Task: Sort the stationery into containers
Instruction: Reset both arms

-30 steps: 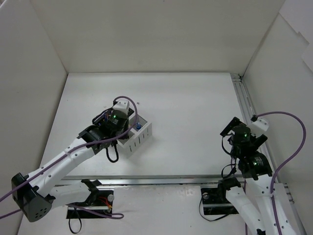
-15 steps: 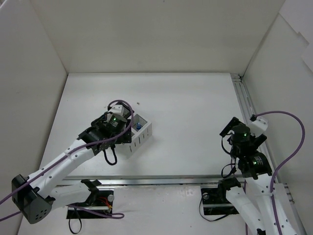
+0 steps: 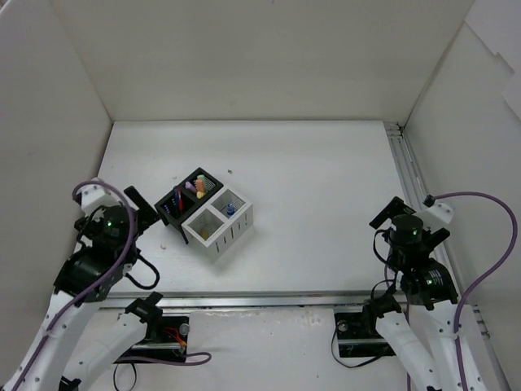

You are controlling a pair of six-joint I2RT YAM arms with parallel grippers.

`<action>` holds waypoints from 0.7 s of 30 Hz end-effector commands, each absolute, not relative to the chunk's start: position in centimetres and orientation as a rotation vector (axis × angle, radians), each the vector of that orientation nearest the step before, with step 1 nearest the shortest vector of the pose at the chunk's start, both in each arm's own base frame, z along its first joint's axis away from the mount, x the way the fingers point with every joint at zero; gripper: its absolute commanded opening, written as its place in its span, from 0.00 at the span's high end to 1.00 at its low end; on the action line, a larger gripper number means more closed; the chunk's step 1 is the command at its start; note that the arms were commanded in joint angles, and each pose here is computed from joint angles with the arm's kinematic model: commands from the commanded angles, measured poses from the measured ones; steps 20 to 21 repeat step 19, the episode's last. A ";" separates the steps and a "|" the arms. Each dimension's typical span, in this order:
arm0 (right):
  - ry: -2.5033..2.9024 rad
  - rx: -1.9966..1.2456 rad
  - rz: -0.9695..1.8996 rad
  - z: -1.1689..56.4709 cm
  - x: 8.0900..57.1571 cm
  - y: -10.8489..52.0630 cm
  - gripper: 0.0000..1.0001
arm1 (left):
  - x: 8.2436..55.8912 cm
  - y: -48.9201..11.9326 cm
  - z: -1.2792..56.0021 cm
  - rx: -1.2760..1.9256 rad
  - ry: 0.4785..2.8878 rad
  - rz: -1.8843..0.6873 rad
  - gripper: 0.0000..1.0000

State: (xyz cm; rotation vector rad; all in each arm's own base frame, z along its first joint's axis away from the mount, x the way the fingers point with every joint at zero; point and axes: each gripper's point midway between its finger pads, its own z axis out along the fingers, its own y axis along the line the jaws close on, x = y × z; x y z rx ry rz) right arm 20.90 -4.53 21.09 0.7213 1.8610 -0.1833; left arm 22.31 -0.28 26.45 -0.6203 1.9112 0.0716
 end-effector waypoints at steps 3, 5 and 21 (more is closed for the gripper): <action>1.706 0.800 -0.164 24.1 20.8 -5.6 0.02 | 22.0 2.0 28.7 -0.698 1.743 0.070 0.00; 1.689 0.809 -0.159 24.3 20.6 -5.8 0.02 | 21.6 2.3 28.3 -0.723 1.723 0.066 0.00; 1.664 0.823 -0.162 24.4 20.2 -6.1 0.02 | 20.8 3.3 26.7 -0.791 1.710 0.099 0.00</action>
